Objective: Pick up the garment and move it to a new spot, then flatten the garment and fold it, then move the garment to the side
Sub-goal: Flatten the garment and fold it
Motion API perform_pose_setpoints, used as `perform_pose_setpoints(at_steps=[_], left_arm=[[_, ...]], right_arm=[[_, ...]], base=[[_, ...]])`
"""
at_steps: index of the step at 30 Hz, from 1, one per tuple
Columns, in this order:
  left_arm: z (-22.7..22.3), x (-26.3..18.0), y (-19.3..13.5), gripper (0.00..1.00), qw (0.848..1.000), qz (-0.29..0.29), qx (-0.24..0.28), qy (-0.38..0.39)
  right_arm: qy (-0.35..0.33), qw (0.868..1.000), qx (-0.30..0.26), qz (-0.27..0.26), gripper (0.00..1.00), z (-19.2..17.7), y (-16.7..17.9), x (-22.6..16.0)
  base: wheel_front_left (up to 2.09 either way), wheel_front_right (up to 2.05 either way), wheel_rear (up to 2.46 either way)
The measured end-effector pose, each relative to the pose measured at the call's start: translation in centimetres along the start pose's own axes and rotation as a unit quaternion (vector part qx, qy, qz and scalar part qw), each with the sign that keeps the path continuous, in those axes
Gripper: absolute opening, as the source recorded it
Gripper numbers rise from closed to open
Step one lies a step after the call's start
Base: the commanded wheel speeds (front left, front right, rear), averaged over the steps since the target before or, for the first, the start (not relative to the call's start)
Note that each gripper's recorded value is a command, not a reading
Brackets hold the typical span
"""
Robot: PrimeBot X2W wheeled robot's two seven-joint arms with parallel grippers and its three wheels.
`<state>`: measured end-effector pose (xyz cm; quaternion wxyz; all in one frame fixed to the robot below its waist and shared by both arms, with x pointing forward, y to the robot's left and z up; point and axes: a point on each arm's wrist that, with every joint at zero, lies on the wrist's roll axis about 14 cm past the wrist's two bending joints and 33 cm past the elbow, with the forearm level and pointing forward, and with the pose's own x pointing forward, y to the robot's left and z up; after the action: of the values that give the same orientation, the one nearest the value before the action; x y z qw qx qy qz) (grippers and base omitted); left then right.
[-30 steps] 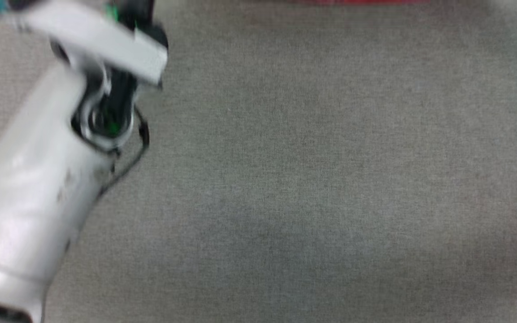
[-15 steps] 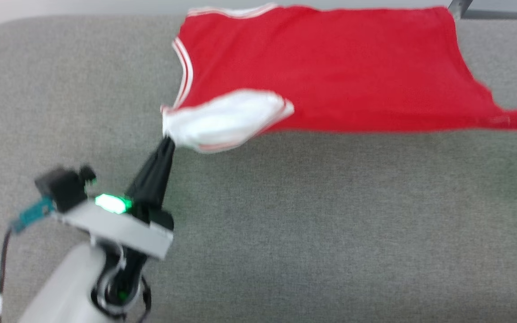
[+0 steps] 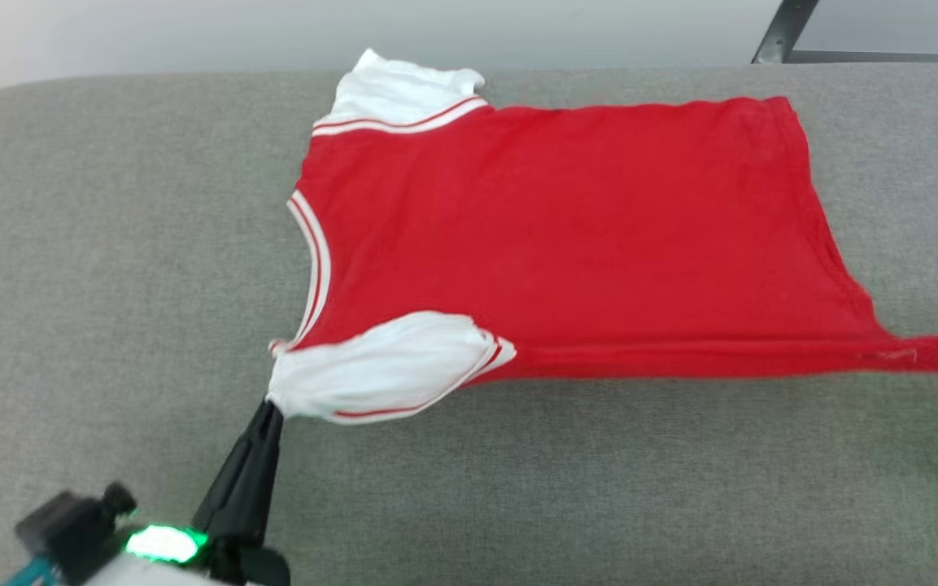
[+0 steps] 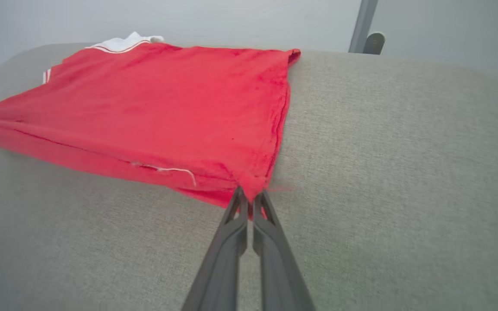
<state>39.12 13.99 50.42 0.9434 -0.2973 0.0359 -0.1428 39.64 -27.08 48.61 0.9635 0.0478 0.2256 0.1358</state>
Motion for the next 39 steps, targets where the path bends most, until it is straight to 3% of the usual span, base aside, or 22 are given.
perform_pose_setpoints(at_steps=[8, 13, 15, 24, 32, 39], left_arm=[[-0.2, -1.5, -1.1, 0.0, 1.0, 0.006, 0.014, 0.014], [0.5, 0.5, -1.5, 0.0, 0.998, -0.022, 0.05, 0.017], [0.7, 2.0, -1.7, 0.0, 0.998, -0.035, 0.054, 0.016], [1.1, 7.1, 0.4, 0.0, 0.997, -0.042, 0.063, 0.016], [0.3, 11.1, 3.0, 0.0, 0.995, -0.024, 0.083, 0.046], [-1.8, 12.8, 5.5, 0.0, 0.992, 0.005, 0.092, 0.08]], right_arm=[[0.019, 1.0, 0.007, -0.006, 0.0, -1.2, 1.0, -1.2], [0.023, 1.0, 0.008, -0.001, 0.0, -0.8, 1.6, 0.0], [0.025, 0.999, -0.018, -0.006, 0.0, -0.1, 1.3, 0.8], [0.023, 0.999, -0.041, -0.018, 0.0, 2.2, 0.4, 5.6], [0.034, 0.999, -0.01, -0.024, 0.0, 1.9, -0.4, 9.5], [0.062, 0.997, 0.013, -0.044, 0.0, -0.6, -2.0, 11.4]], base=[[0.0, 0.0, 0.0], [0.0, 0.0, 0.0], [0.0, 0.0, 0.0], [0.0, 0.0, 0.0], [0.0, 0.0, 0.0], [0.0, 0.0, 0.0]])
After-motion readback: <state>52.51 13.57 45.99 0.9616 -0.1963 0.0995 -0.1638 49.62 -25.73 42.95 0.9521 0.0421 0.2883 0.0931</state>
